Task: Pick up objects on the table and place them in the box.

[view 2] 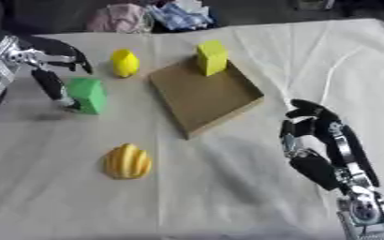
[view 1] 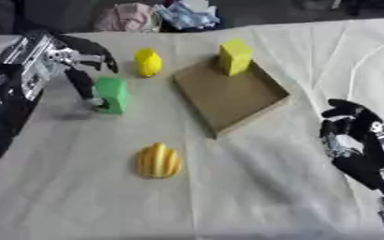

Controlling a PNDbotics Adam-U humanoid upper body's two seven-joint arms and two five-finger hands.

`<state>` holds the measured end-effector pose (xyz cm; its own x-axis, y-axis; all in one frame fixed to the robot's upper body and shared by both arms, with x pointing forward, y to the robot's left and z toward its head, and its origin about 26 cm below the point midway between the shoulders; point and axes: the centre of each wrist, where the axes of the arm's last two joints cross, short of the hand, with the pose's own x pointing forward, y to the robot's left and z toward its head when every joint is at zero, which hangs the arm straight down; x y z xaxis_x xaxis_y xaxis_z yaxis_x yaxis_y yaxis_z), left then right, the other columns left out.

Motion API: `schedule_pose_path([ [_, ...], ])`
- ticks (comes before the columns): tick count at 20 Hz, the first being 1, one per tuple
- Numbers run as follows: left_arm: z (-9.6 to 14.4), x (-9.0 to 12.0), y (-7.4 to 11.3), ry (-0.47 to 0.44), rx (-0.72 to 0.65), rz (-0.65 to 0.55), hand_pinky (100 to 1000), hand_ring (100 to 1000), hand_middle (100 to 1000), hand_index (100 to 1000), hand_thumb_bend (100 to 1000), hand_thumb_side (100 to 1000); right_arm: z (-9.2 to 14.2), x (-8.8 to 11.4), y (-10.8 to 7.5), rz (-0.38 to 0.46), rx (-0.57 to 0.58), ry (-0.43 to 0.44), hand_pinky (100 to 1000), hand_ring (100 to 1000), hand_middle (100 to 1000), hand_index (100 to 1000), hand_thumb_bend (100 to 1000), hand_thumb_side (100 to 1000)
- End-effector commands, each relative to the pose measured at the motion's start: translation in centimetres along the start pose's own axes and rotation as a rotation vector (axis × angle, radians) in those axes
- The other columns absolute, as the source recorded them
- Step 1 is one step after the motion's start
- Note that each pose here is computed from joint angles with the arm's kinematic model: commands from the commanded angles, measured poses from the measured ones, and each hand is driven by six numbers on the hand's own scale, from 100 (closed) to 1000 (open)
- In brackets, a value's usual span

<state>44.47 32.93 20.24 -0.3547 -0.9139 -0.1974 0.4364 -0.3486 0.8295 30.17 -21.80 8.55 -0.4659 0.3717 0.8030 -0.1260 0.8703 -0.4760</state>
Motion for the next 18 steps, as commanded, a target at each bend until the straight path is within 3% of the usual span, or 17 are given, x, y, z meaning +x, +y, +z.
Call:
schedule_pose_path([
  [1,0.4,-0.7,0.5,0.025,0.039,0.010,812,777,835,889,560,416,-0.3,0.5,-0.4,0.007,0.001,-0.023,601,577,659,837,100,389],
  [5,-0.2,-0.6,-0.3,0.024,0.034,0.026,766,707,760,826,479,349,-0.4,0.5,-0.4,0.006,-0.001,-0.023,601,577,659,837,100,388],
  [10,0.0,-0.5,-0.1,0.015,0.094,0.038,670,550,576,686,317,211,-0.4,0.5,-0.4,0.005,-0.002,-0.024,601,577,659,838,100,387],
  [14,1.5,0.2,2.2,-0.031,0.210,0.026,651,521,533,651,270,181,-0.3,0.5,-0.4,0.006,-0.003,-0.022,602,577,659,838,100,386],
  [18,3.0,2.6,5.5,-0.109,0.357,-0.036,655,540,558,670,270,174,-0.3,0.4,-0.3,0.004,0.005,-0.022,602,577,659,837,100,383],
])
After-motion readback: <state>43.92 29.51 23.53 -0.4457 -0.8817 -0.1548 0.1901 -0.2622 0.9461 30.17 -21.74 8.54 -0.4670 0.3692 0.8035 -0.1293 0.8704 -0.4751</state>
